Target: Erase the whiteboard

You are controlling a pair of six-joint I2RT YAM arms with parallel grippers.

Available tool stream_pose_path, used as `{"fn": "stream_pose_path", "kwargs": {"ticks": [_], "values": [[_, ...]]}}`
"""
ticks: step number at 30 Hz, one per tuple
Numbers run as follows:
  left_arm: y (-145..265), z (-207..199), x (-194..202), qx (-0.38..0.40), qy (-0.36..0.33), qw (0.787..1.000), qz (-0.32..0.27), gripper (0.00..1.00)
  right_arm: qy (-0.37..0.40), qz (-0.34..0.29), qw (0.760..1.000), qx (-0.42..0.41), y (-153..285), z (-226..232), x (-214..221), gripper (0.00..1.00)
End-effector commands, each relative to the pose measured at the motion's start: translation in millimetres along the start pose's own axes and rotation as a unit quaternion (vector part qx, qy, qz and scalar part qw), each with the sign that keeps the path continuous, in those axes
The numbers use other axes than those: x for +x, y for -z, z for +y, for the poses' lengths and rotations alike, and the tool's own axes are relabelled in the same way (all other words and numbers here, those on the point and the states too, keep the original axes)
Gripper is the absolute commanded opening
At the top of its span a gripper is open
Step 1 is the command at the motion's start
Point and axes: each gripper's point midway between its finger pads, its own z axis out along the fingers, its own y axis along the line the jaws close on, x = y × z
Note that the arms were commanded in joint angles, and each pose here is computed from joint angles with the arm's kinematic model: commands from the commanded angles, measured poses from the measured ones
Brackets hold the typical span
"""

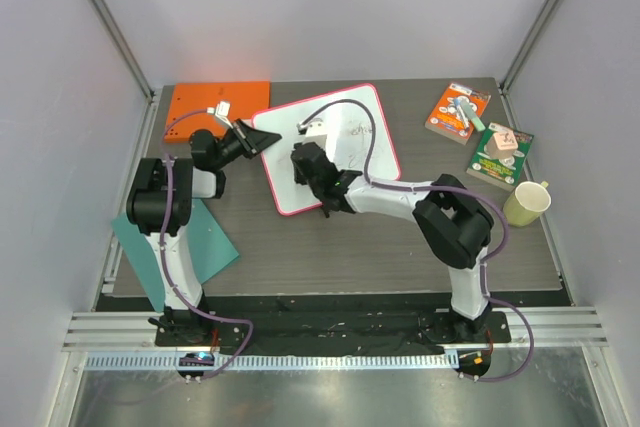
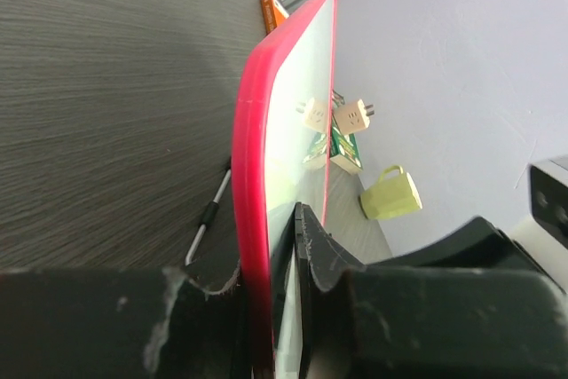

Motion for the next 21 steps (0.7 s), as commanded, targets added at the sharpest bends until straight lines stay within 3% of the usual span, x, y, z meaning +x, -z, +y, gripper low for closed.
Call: {"fn": "stream_pose_path", "kwargs": {"ticks": [1, 5, 8, 11, 17, 21], "values": [[-7.2, -15.8, 11.5, 0.033, -0.102, 0.994, 0.027, 0.0, 0.028, 0.219, 0.962, 0.161, 6.0, -150.8, 143.6, 0.01], [-7.4, -15.5, 11.8, 0.033, -0.101, 0.994, 0.028, 0.0, -0.044, 0.214, 0.952, 0.216, 14.0, -198.0, 139.4, 0.01], [-7.5, -14.9, 11.9, 0.032, -0.099, 0.994, 0.027, 0.0, -0.061, 0.209, 0.95, 0.224, 15.4, -203.1, 142.4, 0.01], [-7.7, -14.1, 12.2, 0.032, -0.097, 0.994, 0.028, 0.0, -0.047, 0.219, 0.955, 0.195, 8.7, -187.3, 148.8, 0.01], [-8.3, -14.1, 11.9, 0.033, -0.097, 0.994, 0.029, 0.0, 0.062, 0.225, 0.968, 0.088, 5.1, -94.9, 155.2, 0.01], [-8.3, -14.3, 12.2, 0.033, -0.097, 0.994, 0.029, 0.0, 0.077, 0.245, 0.966, 0.031, 10.1, -53.5, 171.8, 0.01]]}}
